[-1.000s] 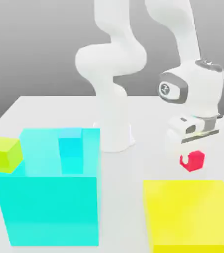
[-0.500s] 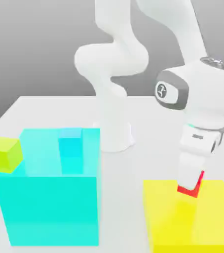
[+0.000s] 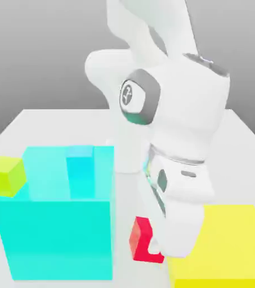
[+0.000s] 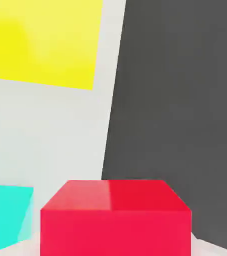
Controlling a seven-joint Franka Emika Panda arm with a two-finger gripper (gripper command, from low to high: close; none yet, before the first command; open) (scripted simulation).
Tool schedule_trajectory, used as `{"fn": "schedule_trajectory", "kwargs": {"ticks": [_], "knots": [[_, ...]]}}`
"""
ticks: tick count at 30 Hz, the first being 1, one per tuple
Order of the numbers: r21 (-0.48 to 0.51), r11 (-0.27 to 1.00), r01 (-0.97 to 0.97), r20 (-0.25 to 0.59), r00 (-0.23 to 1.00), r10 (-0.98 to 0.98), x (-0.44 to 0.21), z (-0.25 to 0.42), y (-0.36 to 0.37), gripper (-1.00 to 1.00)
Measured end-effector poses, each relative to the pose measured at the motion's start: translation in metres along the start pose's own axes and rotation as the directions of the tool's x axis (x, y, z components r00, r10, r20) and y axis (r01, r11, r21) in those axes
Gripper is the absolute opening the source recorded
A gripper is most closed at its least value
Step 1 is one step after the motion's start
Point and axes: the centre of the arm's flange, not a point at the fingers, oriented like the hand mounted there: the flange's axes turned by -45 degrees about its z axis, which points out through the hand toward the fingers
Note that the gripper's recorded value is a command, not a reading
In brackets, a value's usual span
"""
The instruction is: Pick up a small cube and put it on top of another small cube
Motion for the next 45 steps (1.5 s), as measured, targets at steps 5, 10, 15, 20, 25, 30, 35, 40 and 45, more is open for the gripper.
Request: {"fn": "schedule_trajectory", "kwargs": {"ticks": [5,10,15,20,25,30,35,40,45], "knots": [[0.028,0.984,0.174,0.114,0.978,-0.176,-0.083,0.011,0.006,-1.00],[0.115,0.944,0.309,0.206,0.922,-0.327,-0.173,0.024,-0.005,-1.00],[0.173,0.947,0.270,0.139,0.945,-0.295,-0.238,0.045,-0.058,-1.00],[0.182,0.975,0.126,0.016,0.991,-0.131,-0.270,0.064,-0.122,-1.00],[0.181,0.981,-0.075,-0.090,0.992,0.092,-0.272,0.075,-0.169,-1.00],[0.203,0.933,-0.297,-0.166,0.929,0.332,-0.271,0.085,-0.218,-1.00],[0.238,0.834,-0.498,-0.207,0.813,0.544,-0.259,0.092,-0.253,-1.00],[0.309,0.694,-0.651,-0.158,0.684,0.712,-0.261,0.115,-0.307,-1.00],[0.313,0.690,-0.653,-0.157,0.681,0.715,-0.247,0.151,-0.312,-1.00]]}}
